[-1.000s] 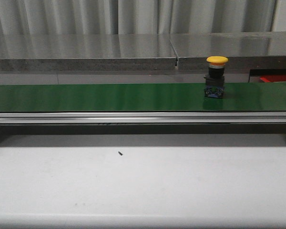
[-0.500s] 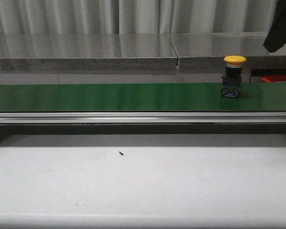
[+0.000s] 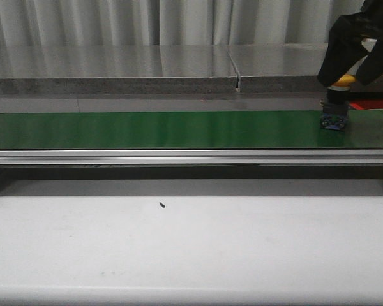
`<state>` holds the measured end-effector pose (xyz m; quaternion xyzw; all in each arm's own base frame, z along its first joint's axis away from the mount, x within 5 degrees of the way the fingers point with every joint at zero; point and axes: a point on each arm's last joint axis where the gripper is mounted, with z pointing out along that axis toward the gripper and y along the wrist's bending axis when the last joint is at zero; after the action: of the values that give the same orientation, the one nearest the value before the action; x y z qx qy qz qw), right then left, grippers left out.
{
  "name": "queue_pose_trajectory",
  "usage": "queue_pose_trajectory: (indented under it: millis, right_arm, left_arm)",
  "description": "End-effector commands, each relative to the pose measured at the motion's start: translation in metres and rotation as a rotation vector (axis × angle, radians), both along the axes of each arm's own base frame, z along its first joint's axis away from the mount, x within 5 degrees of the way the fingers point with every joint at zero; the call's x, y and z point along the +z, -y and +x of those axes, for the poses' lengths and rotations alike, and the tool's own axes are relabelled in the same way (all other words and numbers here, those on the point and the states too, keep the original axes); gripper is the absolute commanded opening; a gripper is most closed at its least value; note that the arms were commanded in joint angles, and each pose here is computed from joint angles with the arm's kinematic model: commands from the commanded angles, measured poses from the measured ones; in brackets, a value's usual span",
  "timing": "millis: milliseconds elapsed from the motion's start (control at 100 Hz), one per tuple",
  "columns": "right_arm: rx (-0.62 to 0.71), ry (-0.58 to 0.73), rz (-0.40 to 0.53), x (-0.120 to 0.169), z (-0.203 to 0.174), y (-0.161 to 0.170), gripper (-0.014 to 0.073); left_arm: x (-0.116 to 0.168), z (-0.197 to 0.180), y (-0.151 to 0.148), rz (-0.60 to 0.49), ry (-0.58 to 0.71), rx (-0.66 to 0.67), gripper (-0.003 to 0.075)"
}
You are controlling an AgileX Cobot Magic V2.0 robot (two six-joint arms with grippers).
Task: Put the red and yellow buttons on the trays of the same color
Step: 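Grasp the yellow button at the belt's end with the right gripper, then lower the yellow button into the yellow tray, open the right gripper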
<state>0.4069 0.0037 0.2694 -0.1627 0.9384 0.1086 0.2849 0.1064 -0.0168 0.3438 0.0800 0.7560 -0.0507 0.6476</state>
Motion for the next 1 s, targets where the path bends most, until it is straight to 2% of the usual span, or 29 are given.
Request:
queue_pose_trajectory:
  millis: [0, 190, 240, 470, 580, 790, 990]
  right_arm:
    - [-0.012, 0.095, 0.008, 0.022, 0.004, 0.0, 0.0557]
    - [-0.025, 0.049, 0.028, 0.017, 0.004, 0.0, 0.0304]
    - [-0.047, 0.043, 0.04, 0.021, 0.003, 0.003, 0.0269]
    - [-0.107, 0.048, 0.048, 0.055, -0.026, 0.025, 0.0265]
    - [-0.197, 0.02, 0.042, 0.065, -0.051, 0.044, 0.0265]
    - [-0.387, -0.007, 0.028, 0.052, -0.107, 0.077, 0.0265]
    - [-0.602, -0.034, 0.066, 0.014, -0.145, 0.096, 0.0265]
  left_arm:
    - [0.014, 0.0, -0.002, -0.024, 0.085, 0.024, -0.0019]
    - [0.014, 0.0, -0.002, -0.024, 0.085, 0.024, -0.0019]
    - [0.014, 0.0, -0.002, -0.024, 0.085, 0.024, -0.0019]
    - [0.014, 0.0, -0.002, -0.024, 0.085, 0.024, -0.0019]
    - [0.014, 0.0, -0.002, -0.024, 0.085, 0.024, -0.0019]
    - [0.014, 0.0, -0.002, -0.024, 0.085, 0.024, -0.0019]
    - [0.014, 0.0, -0.002, -0.024, 0.085, 0.024, -0.0019]
